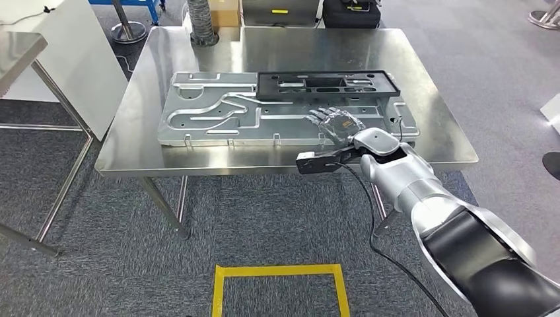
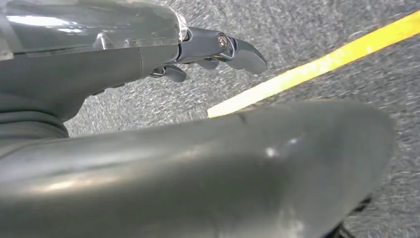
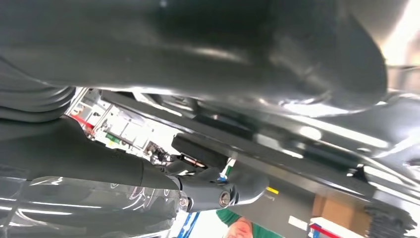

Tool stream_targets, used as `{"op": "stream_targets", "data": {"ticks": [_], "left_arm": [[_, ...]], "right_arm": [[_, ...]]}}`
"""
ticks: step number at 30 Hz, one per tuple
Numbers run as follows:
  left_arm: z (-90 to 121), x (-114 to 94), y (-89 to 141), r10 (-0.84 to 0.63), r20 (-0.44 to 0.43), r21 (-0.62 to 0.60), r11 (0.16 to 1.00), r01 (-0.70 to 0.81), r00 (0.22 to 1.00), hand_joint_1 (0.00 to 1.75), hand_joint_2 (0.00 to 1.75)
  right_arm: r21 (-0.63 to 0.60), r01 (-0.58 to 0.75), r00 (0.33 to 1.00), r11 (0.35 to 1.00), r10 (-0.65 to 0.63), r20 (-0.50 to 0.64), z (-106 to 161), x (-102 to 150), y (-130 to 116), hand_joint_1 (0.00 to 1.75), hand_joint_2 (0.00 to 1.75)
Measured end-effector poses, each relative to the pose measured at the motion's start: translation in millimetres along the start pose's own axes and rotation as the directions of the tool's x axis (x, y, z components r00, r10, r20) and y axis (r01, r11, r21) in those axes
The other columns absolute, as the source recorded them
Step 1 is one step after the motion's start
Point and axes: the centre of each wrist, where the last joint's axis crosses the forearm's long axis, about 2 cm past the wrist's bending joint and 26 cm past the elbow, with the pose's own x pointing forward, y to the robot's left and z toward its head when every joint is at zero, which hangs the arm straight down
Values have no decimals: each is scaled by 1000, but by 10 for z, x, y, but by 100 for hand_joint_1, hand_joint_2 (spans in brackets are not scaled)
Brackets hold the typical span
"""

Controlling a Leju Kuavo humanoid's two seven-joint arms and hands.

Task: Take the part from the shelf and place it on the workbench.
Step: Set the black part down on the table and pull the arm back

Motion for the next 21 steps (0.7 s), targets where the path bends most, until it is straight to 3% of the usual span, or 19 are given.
{"op": "stream_targets", "data": {"ticks": [13,21], "left_arm": [[5,-46,-24,16,-3,-4,1000,-16,1000,0,0],[7,-99,-4,35,-7,7,999,-35,999,0,0]], "right_arm": [[18,66,998,998,-66,1,-17,141,156,0,0],[76,94,995,993,-92,-29,101,99,468,0,0]]}}
